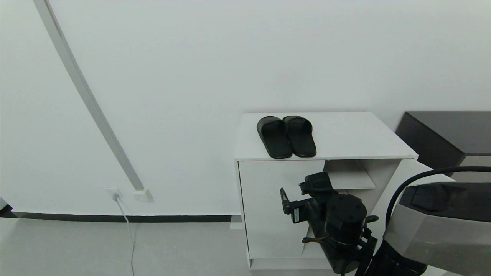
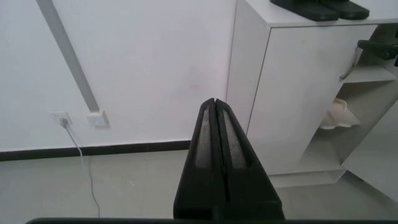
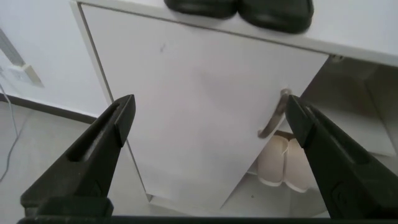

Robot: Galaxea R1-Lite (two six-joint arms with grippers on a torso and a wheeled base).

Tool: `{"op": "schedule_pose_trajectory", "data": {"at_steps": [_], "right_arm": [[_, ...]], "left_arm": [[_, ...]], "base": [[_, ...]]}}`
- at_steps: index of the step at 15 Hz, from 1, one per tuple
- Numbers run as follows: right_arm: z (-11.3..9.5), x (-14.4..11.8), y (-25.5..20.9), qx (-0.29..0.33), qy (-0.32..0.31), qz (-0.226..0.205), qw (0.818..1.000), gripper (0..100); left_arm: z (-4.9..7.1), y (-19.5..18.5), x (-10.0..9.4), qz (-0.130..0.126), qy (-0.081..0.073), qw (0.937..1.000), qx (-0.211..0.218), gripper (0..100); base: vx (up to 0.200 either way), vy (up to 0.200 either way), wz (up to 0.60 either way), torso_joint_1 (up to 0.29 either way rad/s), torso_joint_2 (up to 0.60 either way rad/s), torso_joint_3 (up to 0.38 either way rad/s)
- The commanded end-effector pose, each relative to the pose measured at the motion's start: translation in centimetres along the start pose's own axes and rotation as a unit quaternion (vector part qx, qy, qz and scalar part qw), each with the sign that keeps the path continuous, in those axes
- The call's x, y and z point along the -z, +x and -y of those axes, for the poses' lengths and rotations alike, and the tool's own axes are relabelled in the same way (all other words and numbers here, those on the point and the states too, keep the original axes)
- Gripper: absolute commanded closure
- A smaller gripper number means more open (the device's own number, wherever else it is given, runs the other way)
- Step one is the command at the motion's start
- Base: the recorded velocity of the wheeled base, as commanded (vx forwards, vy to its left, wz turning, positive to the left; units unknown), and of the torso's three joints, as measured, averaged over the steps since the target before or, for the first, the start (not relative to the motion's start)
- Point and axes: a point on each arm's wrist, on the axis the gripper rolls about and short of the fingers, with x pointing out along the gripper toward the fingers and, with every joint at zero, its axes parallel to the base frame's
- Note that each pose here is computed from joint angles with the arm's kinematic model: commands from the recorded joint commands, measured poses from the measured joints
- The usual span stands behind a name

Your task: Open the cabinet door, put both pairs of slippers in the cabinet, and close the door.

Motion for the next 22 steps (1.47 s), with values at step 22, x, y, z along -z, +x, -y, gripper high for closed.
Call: {"op": "schedule_pose_trajectory", "data": {"at_steps": [22], "right_arm": [[0.2, -9.6, 6.3, 0.031, 0.083, -0.094, 0.992, 0]], "left_arm": [[0.0, 0.0, 0.0, -0.001, 0.002, 1.0000, 0.001, 100]], "base": [[0.027, 0.000, 0.00, 0.063, -0.14, -0.074]]}}
